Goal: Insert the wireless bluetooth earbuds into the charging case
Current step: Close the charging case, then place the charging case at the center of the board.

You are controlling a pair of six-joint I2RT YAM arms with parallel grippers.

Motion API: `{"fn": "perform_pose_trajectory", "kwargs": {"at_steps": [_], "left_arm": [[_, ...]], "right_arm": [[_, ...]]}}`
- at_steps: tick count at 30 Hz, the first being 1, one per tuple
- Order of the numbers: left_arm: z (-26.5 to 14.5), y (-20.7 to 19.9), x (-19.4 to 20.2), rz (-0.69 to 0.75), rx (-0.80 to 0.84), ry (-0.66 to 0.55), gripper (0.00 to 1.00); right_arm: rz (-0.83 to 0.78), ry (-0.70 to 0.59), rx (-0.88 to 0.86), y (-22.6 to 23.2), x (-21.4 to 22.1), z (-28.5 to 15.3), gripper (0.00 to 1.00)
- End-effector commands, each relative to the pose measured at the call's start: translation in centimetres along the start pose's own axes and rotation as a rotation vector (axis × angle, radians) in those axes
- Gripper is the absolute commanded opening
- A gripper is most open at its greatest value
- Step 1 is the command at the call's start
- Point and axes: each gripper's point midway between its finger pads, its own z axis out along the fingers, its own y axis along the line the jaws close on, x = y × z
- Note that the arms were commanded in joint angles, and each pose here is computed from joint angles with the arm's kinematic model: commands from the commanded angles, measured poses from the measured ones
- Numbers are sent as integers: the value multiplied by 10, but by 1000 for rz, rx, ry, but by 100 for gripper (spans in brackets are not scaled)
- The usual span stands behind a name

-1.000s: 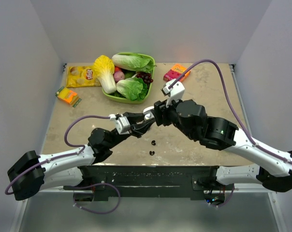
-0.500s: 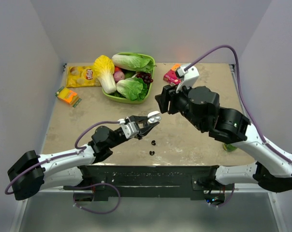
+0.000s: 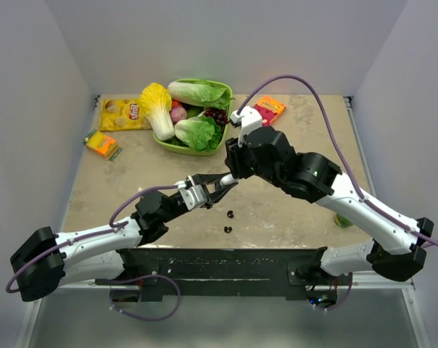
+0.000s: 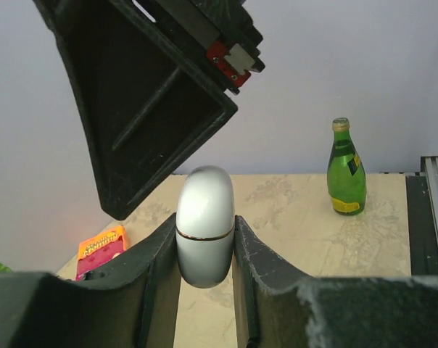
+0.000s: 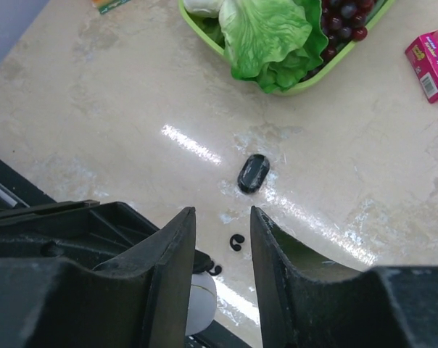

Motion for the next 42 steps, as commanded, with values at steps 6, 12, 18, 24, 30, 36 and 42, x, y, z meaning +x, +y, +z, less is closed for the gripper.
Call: {"fn": "perform_pose_trajectory", "kwargs": {"at_steps": [6,12,18,24,30,36,42], "left_arm": [[3,16,-18,0,-81,-65,0],[15,40,48,-403,-252,170,0],[61,14,133,-641,-168,459,0],[89,25,203,-801,-208,536,0],[113,26,278,-890,-249,627,0],[103,29,336,-929,-318,723,0],[89,22,363,-946,-338,799,20]], "right_arm": [[40,-52,25,-14,1,-17,45],[227,-453,221,-81,-22,-67,59],[198,-403,201,-78,19,-43,65],[203,-357,160,-77,45,-42,67],[232,-368,143,-80,56,-48,68],[242,-354,148,-83,62,-52,68],[245,-355,154,-85,62,-54,68]]}}
